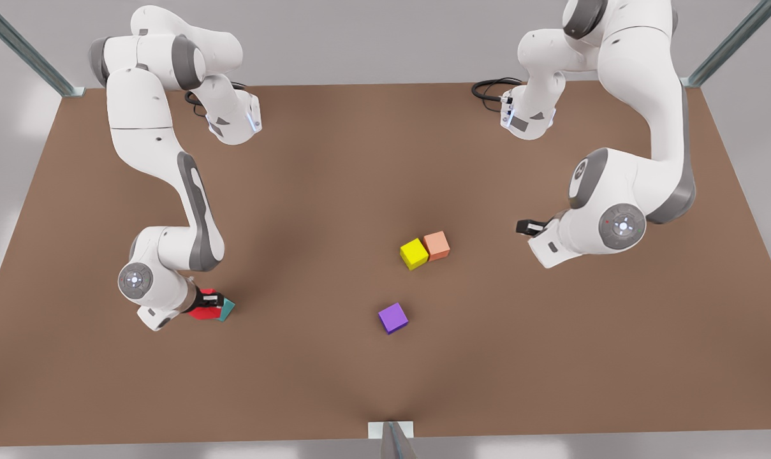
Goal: Pick up red wooden cube and pass to hand red wooden cube and place in blue wooden cube
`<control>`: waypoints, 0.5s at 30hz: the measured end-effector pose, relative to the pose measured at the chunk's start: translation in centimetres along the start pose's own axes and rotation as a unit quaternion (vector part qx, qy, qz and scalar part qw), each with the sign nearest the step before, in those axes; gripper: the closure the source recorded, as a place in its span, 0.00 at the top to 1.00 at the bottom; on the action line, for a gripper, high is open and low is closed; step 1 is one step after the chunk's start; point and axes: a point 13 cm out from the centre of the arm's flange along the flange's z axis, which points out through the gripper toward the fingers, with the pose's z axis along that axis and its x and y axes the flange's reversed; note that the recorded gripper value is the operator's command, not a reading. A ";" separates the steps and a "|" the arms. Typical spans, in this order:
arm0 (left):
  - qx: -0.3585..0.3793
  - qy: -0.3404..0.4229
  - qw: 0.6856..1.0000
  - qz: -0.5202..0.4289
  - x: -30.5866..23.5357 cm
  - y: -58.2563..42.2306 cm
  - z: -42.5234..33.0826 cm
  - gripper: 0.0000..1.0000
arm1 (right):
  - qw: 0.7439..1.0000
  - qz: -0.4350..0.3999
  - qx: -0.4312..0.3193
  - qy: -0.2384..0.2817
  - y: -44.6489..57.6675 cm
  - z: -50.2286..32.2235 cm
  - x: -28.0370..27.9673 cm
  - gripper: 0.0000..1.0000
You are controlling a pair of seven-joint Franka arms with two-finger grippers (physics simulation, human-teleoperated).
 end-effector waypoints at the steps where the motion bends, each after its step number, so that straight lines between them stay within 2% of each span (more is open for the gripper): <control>1: 0.000 0.000 1.000 0.001 0.0 0.0 0.0 1.00 | 1.000 0.001 0.000 -0.001 0.0 0.0 -0.1 1.00; 15: 0.002 0.006 1.000 0.011 -0.3 0.3 0.7 1.00 | 1.000 0.009 0.014 0.007 -0.1 1.6 0.1 1.00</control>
